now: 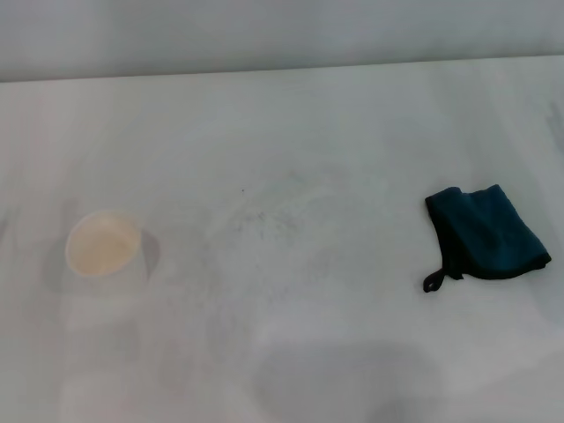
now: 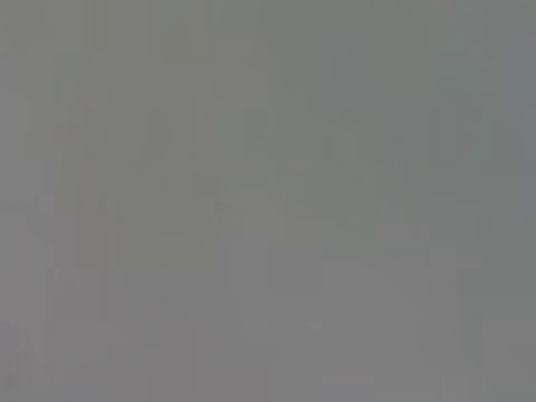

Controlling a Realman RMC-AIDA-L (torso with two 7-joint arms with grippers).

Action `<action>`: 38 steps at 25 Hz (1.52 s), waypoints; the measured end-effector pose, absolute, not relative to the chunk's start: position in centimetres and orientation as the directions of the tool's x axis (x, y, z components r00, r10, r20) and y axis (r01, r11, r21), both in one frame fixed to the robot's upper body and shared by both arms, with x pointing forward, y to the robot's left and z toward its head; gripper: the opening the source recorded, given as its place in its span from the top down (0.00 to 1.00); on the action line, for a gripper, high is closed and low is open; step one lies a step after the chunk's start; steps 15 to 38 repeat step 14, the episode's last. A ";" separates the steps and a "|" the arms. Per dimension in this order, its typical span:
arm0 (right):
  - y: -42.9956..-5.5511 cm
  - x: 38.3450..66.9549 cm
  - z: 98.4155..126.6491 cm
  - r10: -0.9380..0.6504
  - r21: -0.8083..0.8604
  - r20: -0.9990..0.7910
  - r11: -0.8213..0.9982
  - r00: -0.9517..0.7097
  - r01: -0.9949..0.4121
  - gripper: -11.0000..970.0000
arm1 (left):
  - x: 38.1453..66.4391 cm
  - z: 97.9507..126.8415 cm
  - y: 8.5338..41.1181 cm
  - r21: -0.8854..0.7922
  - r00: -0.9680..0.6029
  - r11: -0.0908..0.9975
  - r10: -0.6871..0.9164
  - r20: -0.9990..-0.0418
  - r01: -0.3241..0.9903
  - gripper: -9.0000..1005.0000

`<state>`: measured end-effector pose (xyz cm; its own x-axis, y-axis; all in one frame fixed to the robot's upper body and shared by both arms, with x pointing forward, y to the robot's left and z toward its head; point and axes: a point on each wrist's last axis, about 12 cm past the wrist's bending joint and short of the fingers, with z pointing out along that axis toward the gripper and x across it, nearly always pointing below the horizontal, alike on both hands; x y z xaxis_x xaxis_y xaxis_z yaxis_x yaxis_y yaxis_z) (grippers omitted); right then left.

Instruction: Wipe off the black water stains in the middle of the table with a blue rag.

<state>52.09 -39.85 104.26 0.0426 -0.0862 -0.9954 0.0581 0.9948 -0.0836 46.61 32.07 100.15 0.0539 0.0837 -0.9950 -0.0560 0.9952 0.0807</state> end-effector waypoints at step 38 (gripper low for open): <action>-40.4 50.9 103.9 -0.188 -0.185 -0.982 0.980 0.034 0.075 0.10 | 47.9 100.0 30.8 0.060 0.023 0.998 0.060 -0.998 -0.016 0.13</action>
